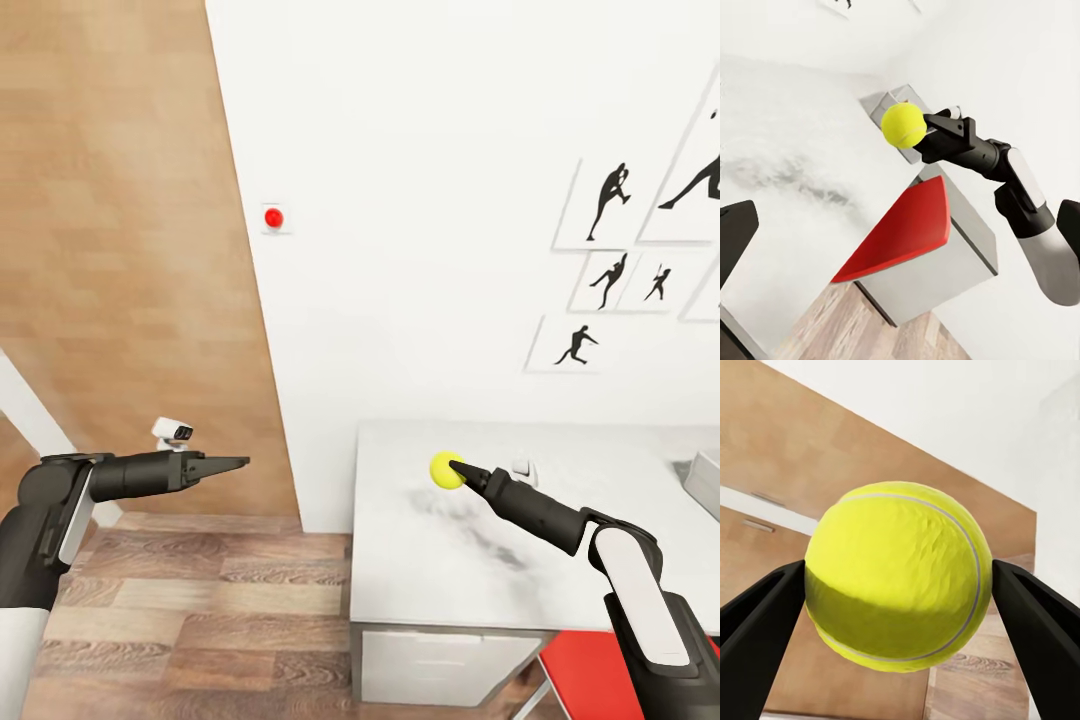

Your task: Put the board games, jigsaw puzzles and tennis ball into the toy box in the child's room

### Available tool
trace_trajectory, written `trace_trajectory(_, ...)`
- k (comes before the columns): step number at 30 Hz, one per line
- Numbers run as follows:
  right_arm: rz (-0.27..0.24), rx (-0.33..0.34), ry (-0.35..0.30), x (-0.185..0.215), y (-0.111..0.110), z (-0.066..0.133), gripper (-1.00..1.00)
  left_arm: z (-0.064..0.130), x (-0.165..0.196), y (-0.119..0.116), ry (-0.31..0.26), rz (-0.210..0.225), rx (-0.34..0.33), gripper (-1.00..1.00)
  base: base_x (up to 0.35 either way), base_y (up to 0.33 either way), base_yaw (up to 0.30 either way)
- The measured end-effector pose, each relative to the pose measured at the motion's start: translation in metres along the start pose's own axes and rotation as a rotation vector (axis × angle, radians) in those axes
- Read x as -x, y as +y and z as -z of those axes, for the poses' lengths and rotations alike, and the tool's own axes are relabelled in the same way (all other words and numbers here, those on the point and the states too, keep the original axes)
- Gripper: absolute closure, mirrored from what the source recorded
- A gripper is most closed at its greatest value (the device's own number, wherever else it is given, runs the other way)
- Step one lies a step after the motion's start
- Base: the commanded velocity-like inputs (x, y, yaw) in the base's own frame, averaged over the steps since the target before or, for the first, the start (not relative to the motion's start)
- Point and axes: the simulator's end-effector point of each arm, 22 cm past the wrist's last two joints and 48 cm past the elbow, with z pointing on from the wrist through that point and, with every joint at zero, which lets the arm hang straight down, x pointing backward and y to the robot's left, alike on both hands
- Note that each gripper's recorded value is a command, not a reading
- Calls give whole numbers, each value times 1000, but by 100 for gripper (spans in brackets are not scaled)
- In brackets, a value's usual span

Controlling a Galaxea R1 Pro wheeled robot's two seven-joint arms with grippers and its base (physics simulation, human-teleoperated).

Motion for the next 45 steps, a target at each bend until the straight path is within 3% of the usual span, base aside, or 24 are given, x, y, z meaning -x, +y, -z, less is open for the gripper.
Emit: trace_trajectory(45, 47, 41, -35, 14, 35, 14, 100, 7, 16, -37, -20, -71, -14, -100, -29, -15, 87)
